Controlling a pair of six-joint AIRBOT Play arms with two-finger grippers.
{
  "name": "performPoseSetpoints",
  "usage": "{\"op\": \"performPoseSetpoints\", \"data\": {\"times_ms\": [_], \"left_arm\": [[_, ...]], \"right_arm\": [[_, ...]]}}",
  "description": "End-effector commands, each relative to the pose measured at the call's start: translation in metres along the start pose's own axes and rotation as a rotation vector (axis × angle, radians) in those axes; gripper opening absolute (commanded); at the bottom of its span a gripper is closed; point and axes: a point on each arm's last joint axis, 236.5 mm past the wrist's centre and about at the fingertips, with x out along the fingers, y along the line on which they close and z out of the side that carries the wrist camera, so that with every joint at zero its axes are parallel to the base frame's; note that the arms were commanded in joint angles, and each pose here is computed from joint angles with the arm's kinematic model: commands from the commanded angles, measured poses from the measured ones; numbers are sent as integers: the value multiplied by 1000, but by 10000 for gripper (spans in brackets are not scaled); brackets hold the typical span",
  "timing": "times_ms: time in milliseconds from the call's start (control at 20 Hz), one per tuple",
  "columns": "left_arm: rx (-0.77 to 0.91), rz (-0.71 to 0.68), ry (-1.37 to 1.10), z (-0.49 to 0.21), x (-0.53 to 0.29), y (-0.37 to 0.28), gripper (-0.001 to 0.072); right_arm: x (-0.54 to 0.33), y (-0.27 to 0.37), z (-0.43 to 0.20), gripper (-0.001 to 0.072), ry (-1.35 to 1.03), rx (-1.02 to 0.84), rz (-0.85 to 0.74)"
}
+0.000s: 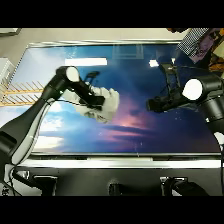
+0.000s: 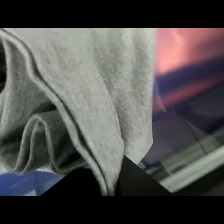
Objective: Fold the clothes and pants, and hang the long-sleeved shirts on hangers.
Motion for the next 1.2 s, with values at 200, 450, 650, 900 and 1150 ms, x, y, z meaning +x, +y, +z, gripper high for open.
{"op": "performPoseSetpoints", "data": {"times_ms": [200, 450, 650, 900, 1150], "left_arm": [[108, -147, -16, -37, 77, -166, 21], [43, -155, 101, -59, 140, -174, 82], [31, -158, 63, -38, 101, -151, 390], [30, -81, -125, -6, -26, -86, 389], [-25, -52, -282, -5, -120, -44, 389]], "right_arm": [[-20, -57, -76, 35, 329, 20, -253], [-27, -71, -82, 36, 356, 23, -317], [-13, -60, -48, 329, 198, 52, -266], [-9, -59, 11, 303, -60, 284, -222], [-14, -105, 38, 306, -97, 583, 117]]}}
